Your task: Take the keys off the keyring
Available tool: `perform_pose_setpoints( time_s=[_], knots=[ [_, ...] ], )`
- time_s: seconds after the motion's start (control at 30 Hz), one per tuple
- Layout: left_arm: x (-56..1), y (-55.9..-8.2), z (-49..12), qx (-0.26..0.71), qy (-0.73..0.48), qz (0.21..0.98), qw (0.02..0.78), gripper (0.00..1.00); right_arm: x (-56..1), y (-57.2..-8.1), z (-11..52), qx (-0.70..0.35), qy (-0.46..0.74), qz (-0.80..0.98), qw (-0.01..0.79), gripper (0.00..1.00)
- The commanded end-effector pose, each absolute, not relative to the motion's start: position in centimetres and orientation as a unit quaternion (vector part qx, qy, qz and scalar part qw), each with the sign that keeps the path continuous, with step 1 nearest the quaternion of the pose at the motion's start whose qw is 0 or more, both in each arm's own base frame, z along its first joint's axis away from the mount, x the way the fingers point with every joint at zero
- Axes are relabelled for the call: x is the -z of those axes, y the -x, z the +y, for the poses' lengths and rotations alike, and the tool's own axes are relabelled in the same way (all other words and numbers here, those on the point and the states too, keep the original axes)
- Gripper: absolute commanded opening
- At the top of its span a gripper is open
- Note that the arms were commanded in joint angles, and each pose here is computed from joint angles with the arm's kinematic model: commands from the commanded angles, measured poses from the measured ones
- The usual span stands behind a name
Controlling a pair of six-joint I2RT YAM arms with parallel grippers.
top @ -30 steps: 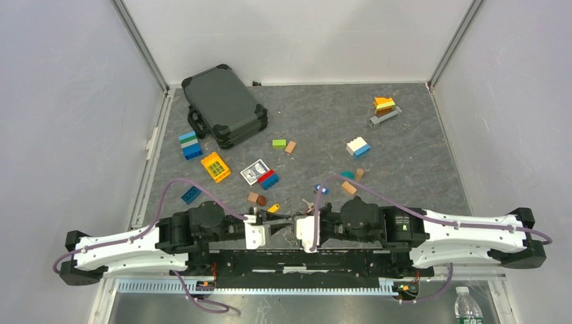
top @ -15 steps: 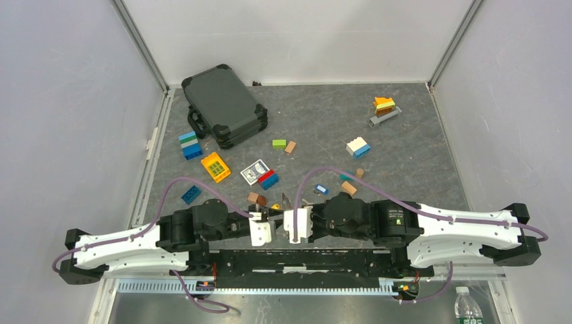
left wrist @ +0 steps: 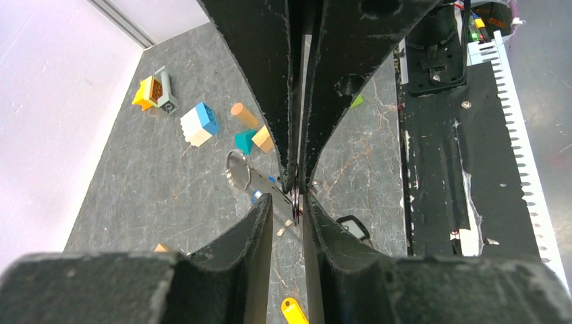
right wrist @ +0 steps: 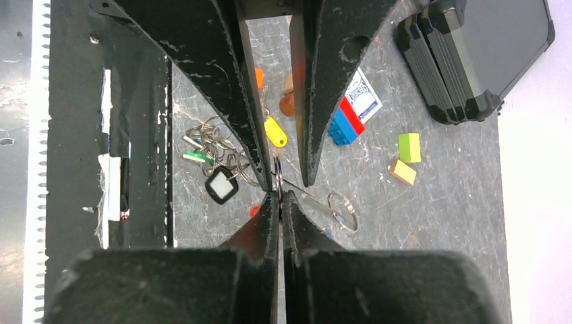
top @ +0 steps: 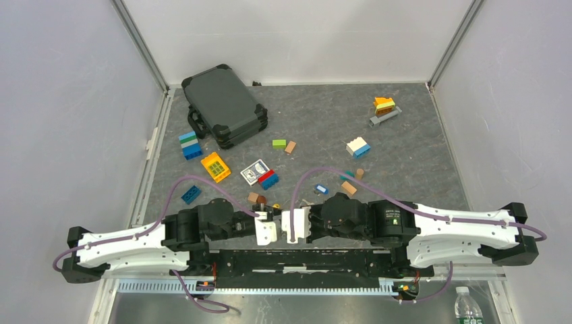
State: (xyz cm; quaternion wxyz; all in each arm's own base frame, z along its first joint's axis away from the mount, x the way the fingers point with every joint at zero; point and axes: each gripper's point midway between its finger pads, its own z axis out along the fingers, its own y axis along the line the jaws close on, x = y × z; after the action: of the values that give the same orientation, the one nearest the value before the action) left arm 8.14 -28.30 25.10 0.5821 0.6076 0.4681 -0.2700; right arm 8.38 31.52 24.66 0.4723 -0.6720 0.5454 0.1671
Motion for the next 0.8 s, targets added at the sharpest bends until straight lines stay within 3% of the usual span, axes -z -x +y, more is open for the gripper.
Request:
perform_pose_setpoints(
  time_s=[0.0,0.07,0.17,0.37,0.57,0.77],
  knots=[
    [-28.0,-8.1,-29.0,0.282,-0.593,0.440,0.613,0.30,-27.8,-8.1,32.9,-0.201,0.647,0.534,0.505,0.00],
    [-28.1,-7.7,-29.1,0.289,-0.596,0.435,0.610,0.25,-27.7,-8.1,33.0,-0.202,0.648,0.533,0.505,0.00],
    [-28.0,-7.6,-29.2,0.292,-0.600,0.433,0.607,0.03,-27.7,-8.1,33.0,-0.202,0.647,0.533,0.506,0.00],
    [-28.1,-7.2,-29.0,0.301,-0.598,0.427,0.608,0.02,-28.0,-8.0,32.8,-0.208,0.648,0.517,0.520,0.00],
    [-29.1,-6.9,-28.3,0.322,-0.575,0.418,0.625,0.02,-28.7,-8.1,32.3,-0.228,0.622,0.487,0.570,0.11],
    [-29.7,-6.3,-28.3,0.343,-0.565,0.408,0.629,0.02,-28.3,-8.0,32.2,-0.243,0.606,0.467,0.596,0.13]
  ],
)
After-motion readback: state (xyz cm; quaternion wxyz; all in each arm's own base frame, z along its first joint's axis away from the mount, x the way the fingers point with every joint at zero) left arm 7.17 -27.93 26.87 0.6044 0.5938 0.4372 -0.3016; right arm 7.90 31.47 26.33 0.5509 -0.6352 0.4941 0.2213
